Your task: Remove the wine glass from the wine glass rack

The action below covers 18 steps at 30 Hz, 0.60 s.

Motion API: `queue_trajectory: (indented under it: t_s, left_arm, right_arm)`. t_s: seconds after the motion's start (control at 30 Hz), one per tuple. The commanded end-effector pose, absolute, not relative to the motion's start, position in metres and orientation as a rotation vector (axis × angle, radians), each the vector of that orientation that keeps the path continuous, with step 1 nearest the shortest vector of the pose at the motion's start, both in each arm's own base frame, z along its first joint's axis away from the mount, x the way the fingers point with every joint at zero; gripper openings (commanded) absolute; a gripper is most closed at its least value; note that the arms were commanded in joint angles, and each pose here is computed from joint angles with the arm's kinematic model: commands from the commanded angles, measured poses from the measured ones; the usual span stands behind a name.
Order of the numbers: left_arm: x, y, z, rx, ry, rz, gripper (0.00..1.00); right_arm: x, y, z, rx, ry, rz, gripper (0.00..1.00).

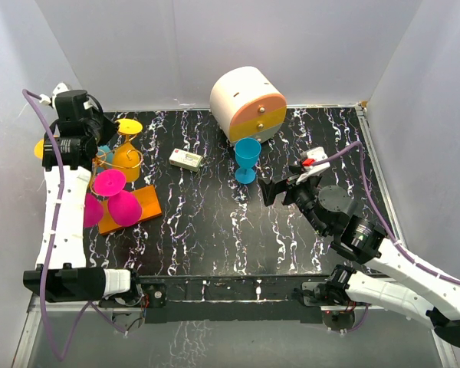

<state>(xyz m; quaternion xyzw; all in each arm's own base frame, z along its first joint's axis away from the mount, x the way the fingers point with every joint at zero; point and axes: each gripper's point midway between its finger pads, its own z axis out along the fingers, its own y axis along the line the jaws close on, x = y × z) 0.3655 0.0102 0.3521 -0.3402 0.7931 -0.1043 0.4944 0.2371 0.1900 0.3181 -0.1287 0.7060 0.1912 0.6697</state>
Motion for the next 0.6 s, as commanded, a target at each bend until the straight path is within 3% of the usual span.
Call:
queue_trajectory:
  t_s: [0.0,0.57]
  left_arm:
    - [0.357,0.009,0.36,-0.86,1.867,-0.298,0.0]
    - [0.346,0.005,0.359,-1.012,1.726,-0.435,0.0]
  right_arm:
    - [0.236,0.192,0.337,-0.245,1.537,0.483,0.98]
    - [0.234,0.188,0.338,-0.241,1.542,0.484,0.98]
